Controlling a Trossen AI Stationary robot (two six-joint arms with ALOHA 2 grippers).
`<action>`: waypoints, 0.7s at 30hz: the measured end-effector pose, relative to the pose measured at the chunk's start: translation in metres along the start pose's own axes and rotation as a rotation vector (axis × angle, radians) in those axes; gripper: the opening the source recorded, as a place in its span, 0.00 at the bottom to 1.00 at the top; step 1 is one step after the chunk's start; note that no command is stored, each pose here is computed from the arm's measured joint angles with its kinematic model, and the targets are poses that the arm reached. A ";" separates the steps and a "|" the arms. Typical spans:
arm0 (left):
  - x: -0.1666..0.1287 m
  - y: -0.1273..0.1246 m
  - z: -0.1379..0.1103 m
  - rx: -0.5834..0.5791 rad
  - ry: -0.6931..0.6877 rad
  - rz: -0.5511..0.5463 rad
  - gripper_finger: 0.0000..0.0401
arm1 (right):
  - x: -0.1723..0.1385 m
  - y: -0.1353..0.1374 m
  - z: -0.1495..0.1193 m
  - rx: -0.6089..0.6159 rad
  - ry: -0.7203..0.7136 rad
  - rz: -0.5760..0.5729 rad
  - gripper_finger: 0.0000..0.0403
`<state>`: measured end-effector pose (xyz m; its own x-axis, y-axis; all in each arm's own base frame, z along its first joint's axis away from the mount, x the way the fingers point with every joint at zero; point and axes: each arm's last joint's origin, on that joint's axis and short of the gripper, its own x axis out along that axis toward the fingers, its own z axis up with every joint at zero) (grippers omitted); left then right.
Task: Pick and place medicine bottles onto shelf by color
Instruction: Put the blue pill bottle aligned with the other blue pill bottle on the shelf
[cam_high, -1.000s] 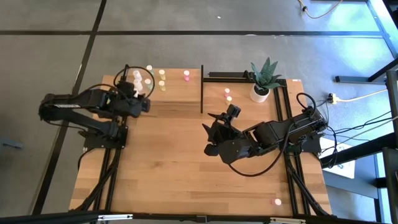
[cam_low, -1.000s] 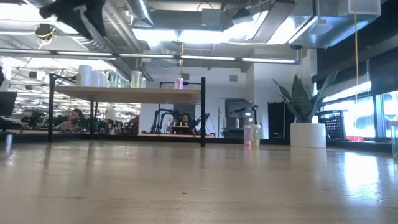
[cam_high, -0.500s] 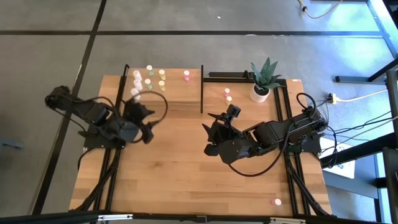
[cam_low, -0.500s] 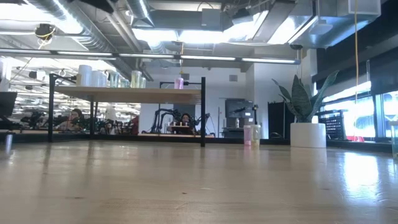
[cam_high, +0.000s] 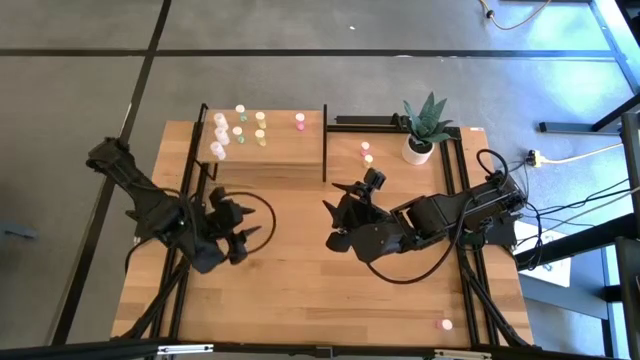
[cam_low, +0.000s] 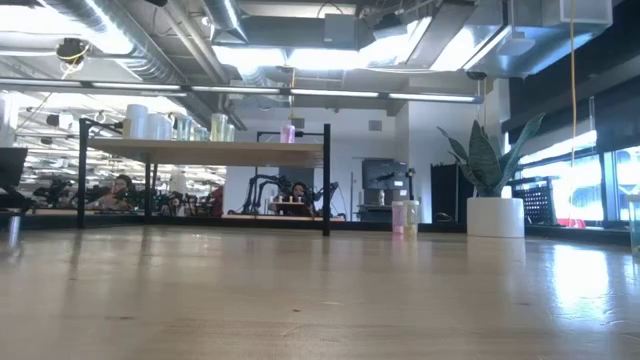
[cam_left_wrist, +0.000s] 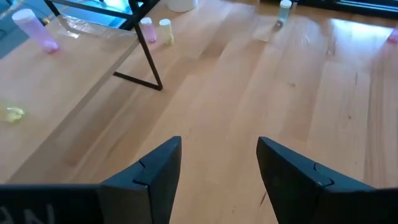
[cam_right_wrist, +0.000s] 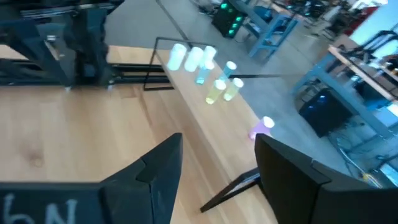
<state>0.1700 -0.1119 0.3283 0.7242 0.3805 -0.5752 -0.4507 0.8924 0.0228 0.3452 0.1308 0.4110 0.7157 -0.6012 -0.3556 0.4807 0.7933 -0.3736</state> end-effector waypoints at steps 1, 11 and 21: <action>0.001 -0.003 -0.001 0.008 -0.002 0.002 0.50 | 0.000 0.000 0.000 -0.004 0.004 0.015 0.50; 0.000 -0.014 -0.009 -0.020 -0.007 -0.004 0.50 | -0.016 0.000 -0.009 -0.117 0.140 0.399 0.50; 0.000 -0.012 -0.007 -0.025 -0.073 0.039 0.50 | -0.051 -0.053 -0.035 0.156 0.544 0.418 0.50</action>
<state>0.1717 -0.1248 0.3224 0.7413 0.4322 -0.5135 -0.4916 0.8705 0.0231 0.2654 0.1165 0.4192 0.5207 -0.1733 -0.8360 0.3166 0.9486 0.0006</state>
